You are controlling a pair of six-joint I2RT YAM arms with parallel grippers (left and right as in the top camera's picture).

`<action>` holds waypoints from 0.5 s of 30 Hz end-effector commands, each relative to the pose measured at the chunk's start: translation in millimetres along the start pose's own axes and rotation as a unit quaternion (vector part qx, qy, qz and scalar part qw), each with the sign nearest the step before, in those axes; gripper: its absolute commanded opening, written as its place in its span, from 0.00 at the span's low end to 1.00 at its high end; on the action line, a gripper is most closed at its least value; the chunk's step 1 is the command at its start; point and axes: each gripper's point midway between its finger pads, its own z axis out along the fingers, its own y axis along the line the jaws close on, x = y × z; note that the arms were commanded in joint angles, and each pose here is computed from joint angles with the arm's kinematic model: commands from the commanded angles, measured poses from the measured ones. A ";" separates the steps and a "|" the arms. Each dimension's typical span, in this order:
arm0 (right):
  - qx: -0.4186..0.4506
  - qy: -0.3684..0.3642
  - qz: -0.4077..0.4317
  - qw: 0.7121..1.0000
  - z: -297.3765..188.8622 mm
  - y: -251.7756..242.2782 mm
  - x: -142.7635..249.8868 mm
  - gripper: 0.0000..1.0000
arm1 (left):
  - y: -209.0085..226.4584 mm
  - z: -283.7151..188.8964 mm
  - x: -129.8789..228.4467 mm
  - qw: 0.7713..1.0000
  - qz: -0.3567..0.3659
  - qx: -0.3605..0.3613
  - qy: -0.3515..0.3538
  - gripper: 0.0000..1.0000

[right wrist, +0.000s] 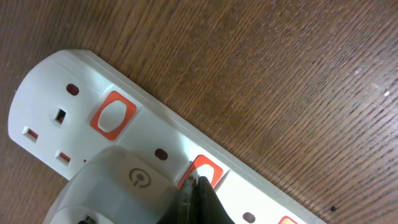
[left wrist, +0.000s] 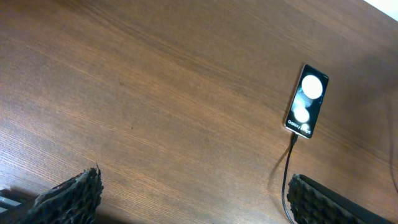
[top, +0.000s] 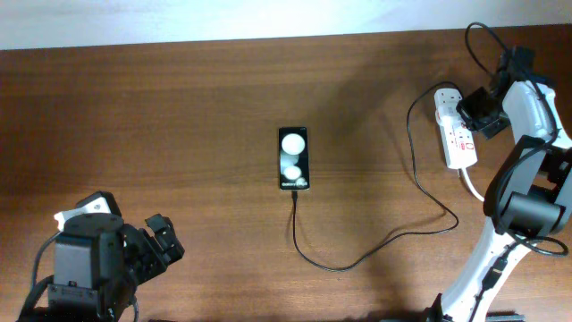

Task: Plug charger to phone and switch on socket
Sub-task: 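Press the red switch on the power strip with the right gripper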

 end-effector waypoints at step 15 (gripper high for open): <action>0.002 0.118 -0.075 0.990 42.3 15.7 68.1 0.04 | 2.6 -0.8 -1.2 1.000 0.004 -0.004 -0.006 0.99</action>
